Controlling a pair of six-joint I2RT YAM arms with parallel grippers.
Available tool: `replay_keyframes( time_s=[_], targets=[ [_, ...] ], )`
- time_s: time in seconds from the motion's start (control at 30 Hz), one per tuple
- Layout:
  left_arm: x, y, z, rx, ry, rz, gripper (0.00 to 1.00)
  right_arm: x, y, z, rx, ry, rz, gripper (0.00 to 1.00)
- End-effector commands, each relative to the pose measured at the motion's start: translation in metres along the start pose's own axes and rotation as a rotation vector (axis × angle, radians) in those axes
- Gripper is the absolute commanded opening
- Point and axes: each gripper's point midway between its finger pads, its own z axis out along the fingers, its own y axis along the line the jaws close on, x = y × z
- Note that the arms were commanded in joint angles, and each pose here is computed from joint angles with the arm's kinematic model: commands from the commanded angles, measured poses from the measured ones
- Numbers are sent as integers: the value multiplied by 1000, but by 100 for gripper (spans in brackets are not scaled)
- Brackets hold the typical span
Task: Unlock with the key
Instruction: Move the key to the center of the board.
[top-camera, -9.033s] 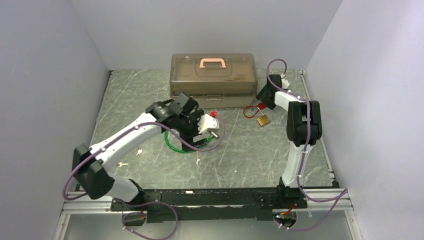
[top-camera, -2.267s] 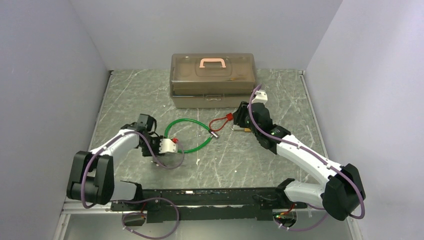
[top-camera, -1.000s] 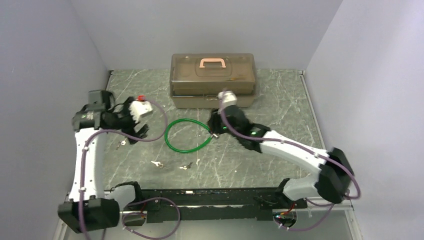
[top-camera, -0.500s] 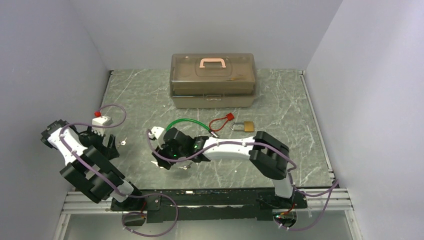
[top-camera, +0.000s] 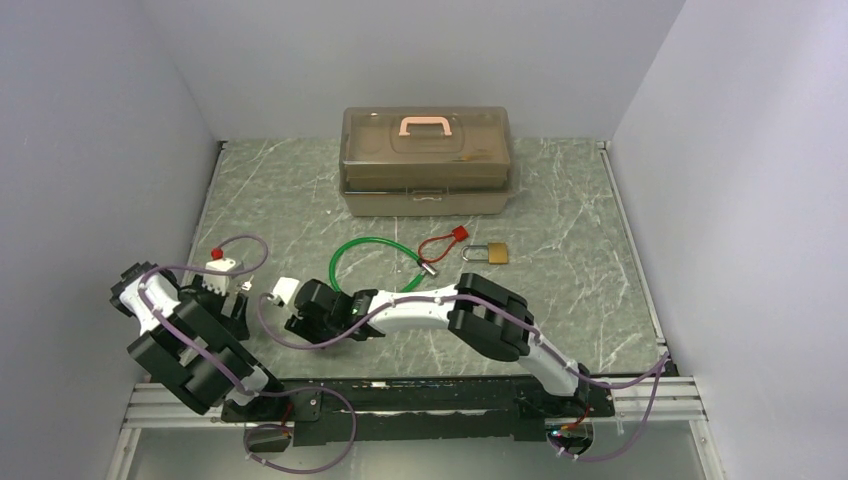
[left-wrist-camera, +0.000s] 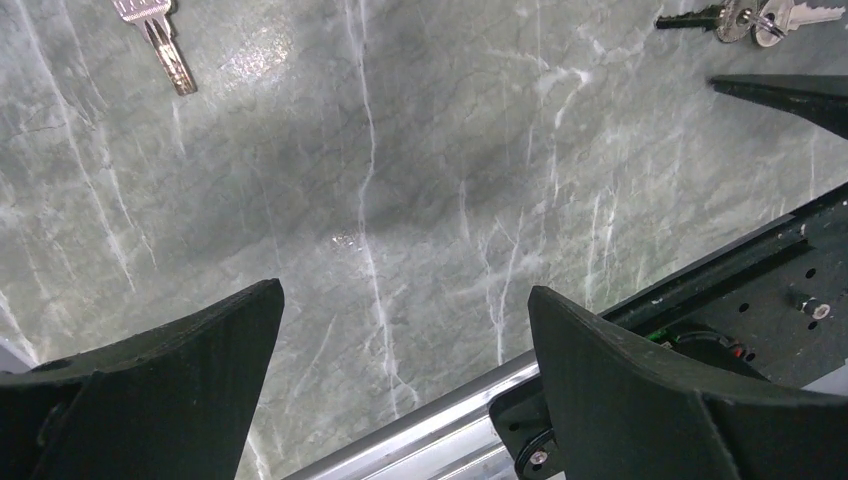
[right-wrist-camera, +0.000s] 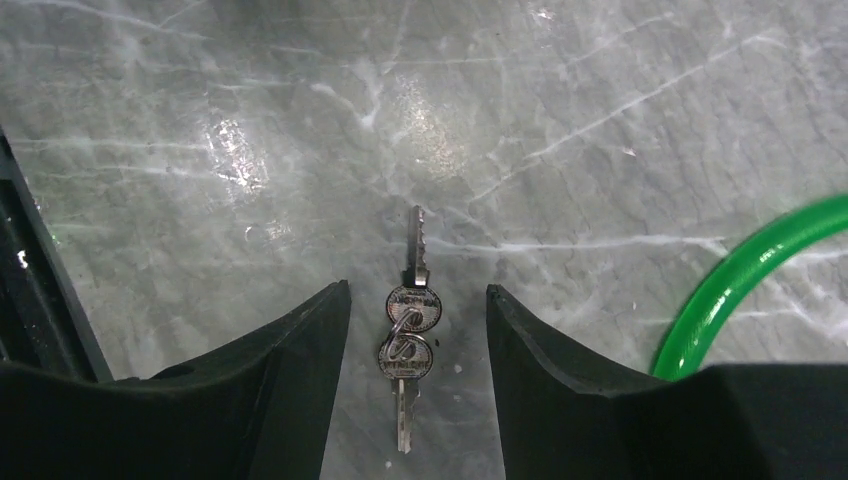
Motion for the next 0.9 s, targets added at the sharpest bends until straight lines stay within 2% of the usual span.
replay_keyframes(
  time_s=[0.0,0.07,0.13,0.3,0.47,0.7,0.87],
  targets=[
    [0,3,-3,-30,0,65,99,-8,-10,3,84,-23,-31,54],
    [3,1,-2,-19,12,67,99,-2,-9,5,84,-20,-24,52],
    [7,1,1,-19,26,65,98,3,-10,5,91,-20,-20,45],
    [13,3,14,-28,54,82,88,14,-18,-3,133,-17,-16,15],
    [23,-8,36,-34,138,170,87,33,-31,-20,196,-6,6,3],
    [12,-28,55,13,177,263,76,63,-49,-50,275,8,56,0],
    [-1,-37,64,27,200,336,62,92,-62,-74,330,34,102,0]
  ],
)
